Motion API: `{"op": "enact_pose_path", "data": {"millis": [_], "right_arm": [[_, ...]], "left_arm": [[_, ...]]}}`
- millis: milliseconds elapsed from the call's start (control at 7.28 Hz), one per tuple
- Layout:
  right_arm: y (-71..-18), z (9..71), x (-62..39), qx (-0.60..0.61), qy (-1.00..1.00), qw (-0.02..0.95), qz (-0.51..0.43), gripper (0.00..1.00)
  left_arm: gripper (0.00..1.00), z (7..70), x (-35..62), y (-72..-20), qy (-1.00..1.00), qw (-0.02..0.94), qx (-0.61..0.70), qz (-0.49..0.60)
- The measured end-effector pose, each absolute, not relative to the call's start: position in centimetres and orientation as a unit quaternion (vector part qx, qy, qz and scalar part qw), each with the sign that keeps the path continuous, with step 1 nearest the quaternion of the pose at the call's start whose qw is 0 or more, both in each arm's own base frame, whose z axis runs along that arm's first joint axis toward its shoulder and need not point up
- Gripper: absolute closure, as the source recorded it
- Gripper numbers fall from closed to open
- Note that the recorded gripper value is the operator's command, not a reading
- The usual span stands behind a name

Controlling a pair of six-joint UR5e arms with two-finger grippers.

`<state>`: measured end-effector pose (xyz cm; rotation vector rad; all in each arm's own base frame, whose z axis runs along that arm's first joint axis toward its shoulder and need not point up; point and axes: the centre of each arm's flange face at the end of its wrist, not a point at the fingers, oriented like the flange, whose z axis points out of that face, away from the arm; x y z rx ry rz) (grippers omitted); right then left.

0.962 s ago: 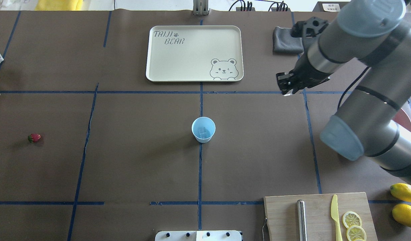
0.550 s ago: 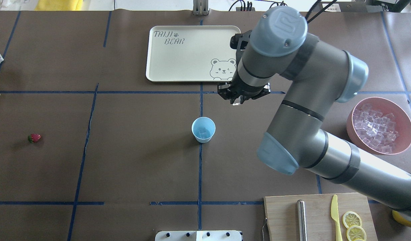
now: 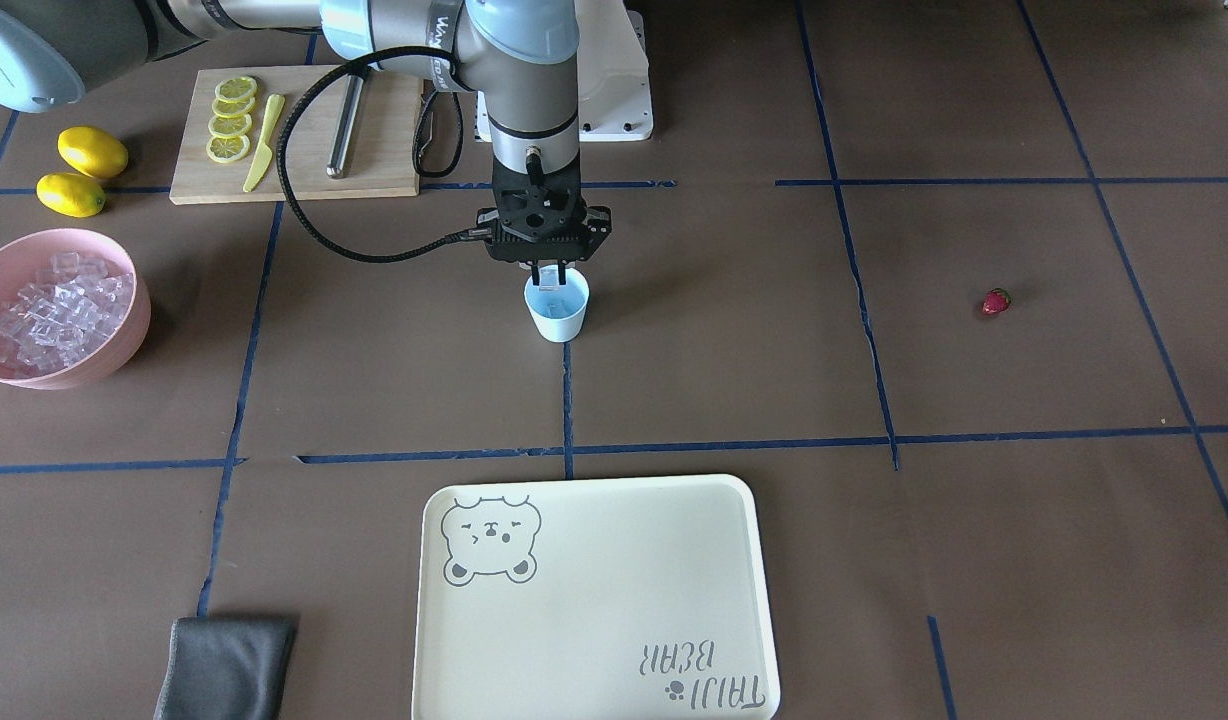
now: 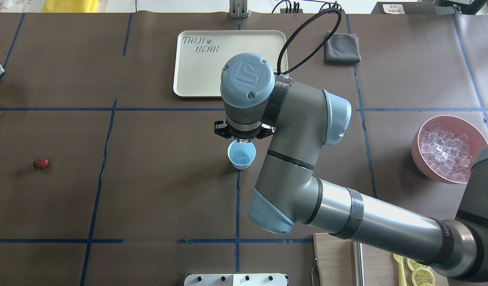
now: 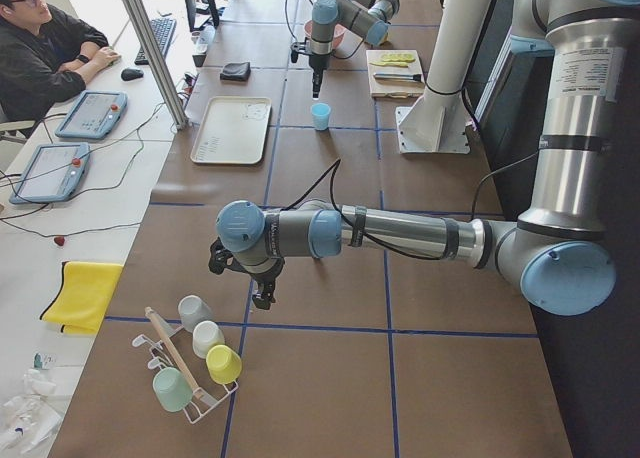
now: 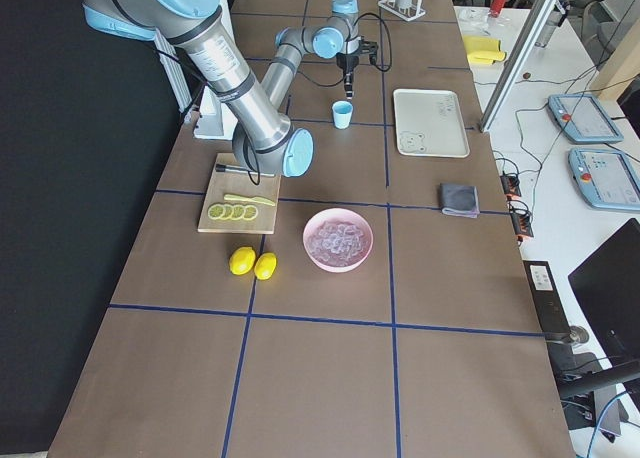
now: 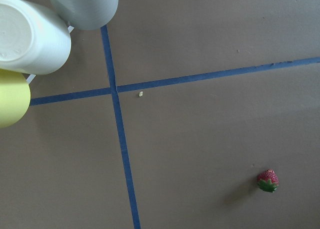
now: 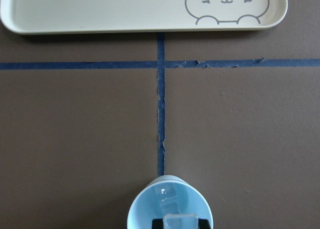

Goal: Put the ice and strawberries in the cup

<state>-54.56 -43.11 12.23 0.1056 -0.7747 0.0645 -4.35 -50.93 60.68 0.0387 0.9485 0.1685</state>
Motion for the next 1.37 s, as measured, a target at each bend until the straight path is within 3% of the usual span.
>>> {"op": "enact_pose_path", "data": {"millis": [137,275,412,962,1374], "right_arm": [[-42.7,12.6,-55.3,0.048,-0.373,0.926,0.029,0.92],[-42.5,12.9,-55.8,0.046,-0.370,0.928,0.028,0.20],[-42.4,13.0,-56.1,0.046,-0.368,0.928,0.027,0.00],[-42.5,12.5,-55.8,0.050,-0.372,0.926,0.027,0.00],[-46.5,11.8,-52.0,0.058,-0.381,0.922,0.035,0.00]], "left_arm": [[0.00,60.7,-4.4,-50.9,0.456,0.886,0.018,0.081],[0.00,60.7,-4.4,-50.9,0.456,0.886,0.018,0.081],[0.00,60.8,-4.4,-50.9,0.456,0.886,0.018,0.081],[0.00,61.0,-4.4,-50.8,0.456,0.886,0.016,0.080],[0.00,61.0,-4.4,-50.8,0.456,0.886,0.016,0.080]]}}
